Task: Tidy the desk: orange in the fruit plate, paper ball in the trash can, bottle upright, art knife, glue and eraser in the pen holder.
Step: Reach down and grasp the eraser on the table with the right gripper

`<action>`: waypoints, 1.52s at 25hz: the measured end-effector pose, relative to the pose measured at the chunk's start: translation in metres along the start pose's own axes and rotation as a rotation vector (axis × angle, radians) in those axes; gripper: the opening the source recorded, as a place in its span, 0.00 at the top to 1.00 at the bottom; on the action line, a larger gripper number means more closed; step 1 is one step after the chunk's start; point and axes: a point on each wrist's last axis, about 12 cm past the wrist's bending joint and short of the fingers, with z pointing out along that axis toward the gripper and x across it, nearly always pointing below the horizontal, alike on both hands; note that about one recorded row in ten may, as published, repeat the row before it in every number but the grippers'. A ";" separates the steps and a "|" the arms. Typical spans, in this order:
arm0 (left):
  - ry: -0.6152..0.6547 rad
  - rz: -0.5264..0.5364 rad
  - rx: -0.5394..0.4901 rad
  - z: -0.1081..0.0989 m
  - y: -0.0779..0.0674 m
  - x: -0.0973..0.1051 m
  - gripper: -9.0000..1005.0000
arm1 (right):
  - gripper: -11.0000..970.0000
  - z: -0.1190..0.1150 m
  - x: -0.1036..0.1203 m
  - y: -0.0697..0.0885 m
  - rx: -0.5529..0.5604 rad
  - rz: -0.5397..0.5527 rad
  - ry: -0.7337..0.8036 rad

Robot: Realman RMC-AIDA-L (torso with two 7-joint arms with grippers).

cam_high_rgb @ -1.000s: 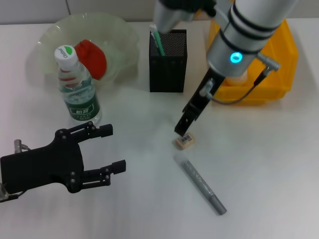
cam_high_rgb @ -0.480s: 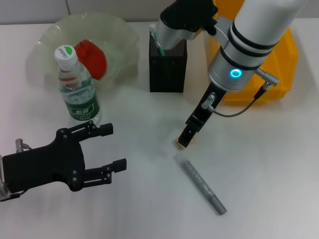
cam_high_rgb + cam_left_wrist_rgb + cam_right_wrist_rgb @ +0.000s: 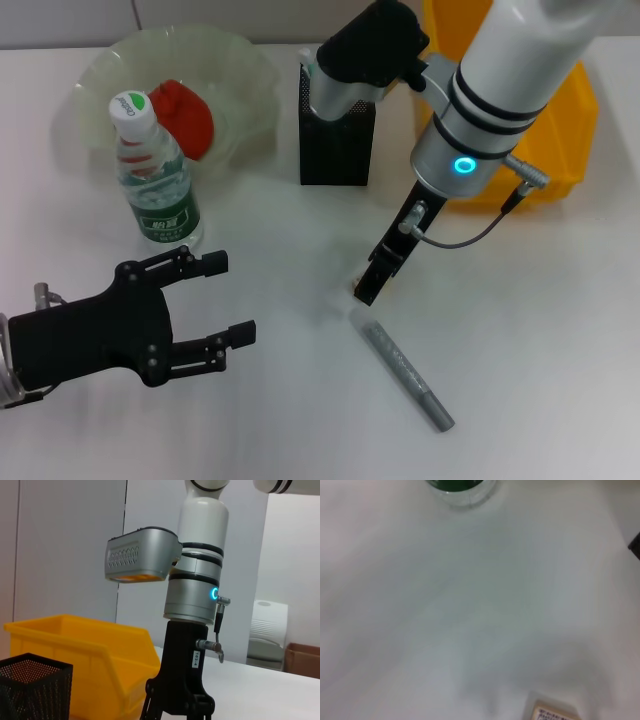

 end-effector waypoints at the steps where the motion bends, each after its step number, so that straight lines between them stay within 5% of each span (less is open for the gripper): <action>1: 0.000 0.001 0.000 0.000 0.000 0.000 0.18 | 0.16 0.001 0.000 0.001 -0.002 -0.003 -0.001; 38: 0.011 0.001 -0.008 0.004 0.004 0.000 0.18 | 0.16 0.015 0.008 -0.003 -0.001 0.018 -0.027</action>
